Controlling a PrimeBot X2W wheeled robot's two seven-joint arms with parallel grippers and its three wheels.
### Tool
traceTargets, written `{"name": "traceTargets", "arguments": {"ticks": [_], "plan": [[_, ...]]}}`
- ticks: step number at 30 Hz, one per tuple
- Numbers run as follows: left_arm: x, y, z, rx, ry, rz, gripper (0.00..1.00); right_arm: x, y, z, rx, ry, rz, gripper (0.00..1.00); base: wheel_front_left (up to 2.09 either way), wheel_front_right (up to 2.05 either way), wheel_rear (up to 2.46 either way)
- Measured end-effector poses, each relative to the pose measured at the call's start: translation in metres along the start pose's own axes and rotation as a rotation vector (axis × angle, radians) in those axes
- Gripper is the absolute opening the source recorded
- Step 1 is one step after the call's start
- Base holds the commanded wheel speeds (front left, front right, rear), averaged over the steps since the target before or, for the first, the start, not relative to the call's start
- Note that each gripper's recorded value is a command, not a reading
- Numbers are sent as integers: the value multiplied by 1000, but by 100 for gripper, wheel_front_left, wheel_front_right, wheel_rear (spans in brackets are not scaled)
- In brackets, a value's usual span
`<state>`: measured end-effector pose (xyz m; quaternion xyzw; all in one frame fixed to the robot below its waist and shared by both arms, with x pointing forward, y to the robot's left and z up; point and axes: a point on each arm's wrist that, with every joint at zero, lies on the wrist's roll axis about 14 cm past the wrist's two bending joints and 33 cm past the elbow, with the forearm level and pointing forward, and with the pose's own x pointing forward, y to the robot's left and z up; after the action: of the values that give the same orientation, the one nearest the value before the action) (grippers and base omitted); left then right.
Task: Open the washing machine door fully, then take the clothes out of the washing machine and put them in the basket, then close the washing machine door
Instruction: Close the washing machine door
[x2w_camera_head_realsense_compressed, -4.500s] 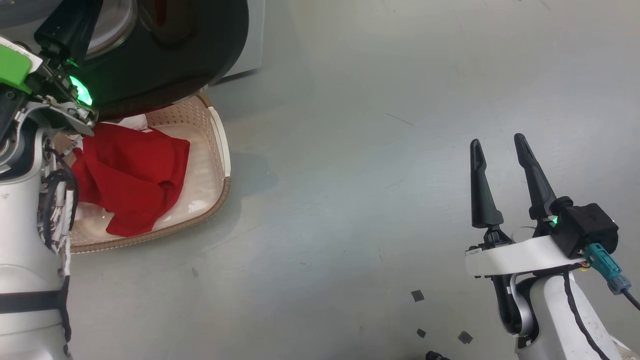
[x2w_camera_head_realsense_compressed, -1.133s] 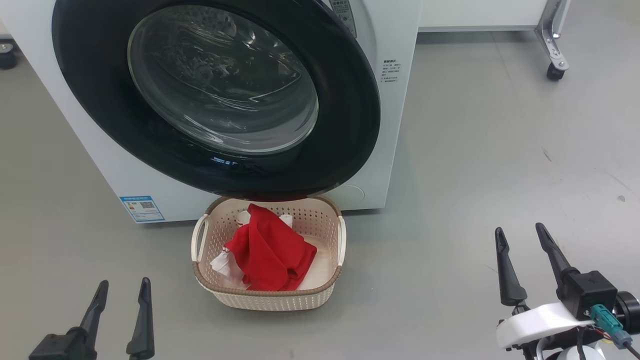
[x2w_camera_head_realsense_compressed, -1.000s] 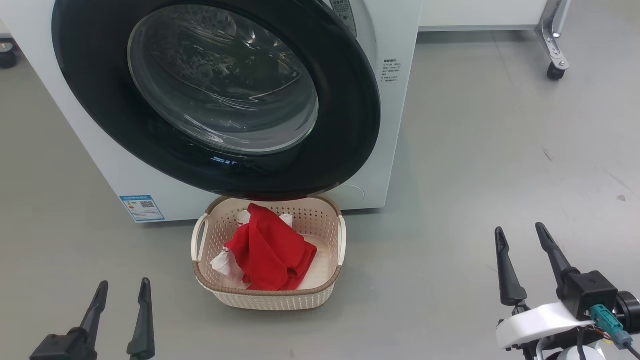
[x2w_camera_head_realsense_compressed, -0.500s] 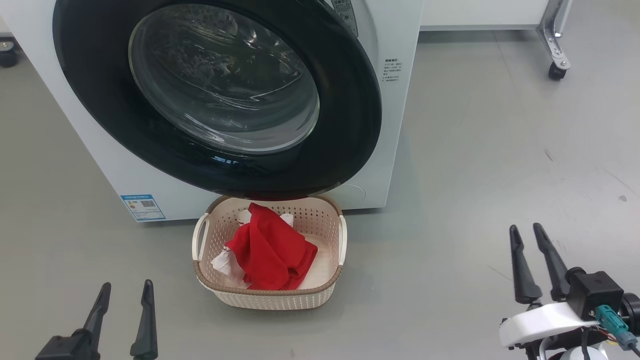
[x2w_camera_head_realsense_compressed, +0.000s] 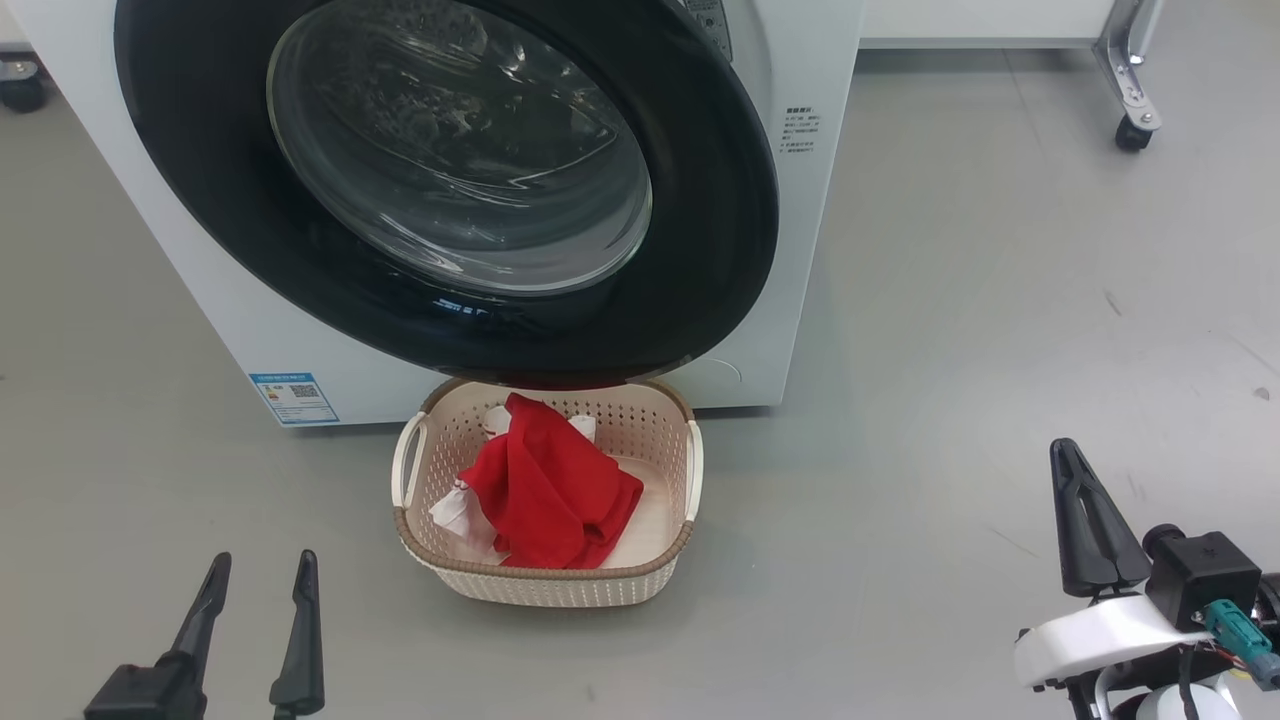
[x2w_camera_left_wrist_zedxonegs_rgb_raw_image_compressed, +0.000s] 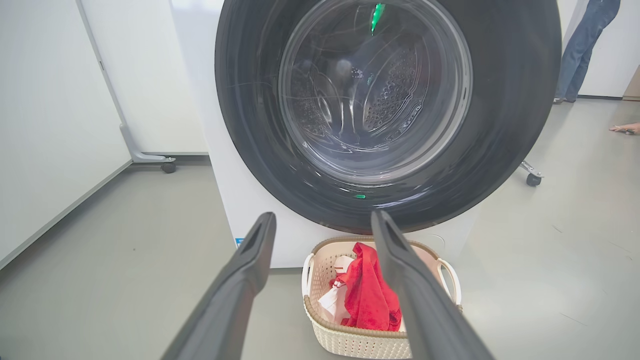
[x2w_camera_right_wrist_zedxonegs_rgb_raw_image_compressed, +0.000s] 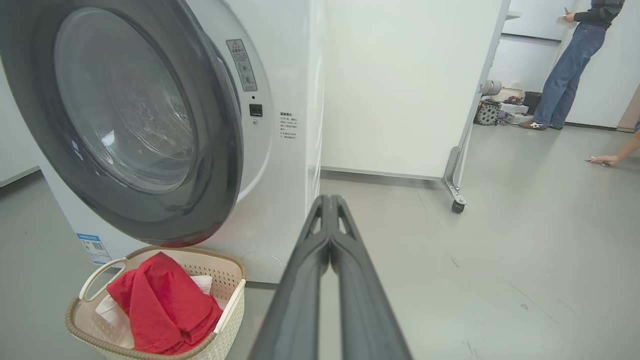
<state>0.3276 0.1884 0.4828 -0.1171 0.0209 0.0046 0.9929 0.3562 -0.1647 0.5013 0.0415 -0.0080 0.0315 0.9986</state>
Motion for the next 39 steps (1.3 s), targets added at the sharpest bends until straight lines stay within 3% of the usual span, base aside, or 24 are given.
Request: {"name": "traceTargets", "arguments": {"ticks": [11,26,39], "plan": [[16,-9,12,-4,-40,-17,100,36,9,6,-25,-8,74,0,0,0,0],[38,-5,13,-13,-51,17,100,125,99,44,2,-117,371,0,0,0,0],[57,3,8,-6,-47,45,100,184,149,44,19,-109,491,0,0,0,0]]}}
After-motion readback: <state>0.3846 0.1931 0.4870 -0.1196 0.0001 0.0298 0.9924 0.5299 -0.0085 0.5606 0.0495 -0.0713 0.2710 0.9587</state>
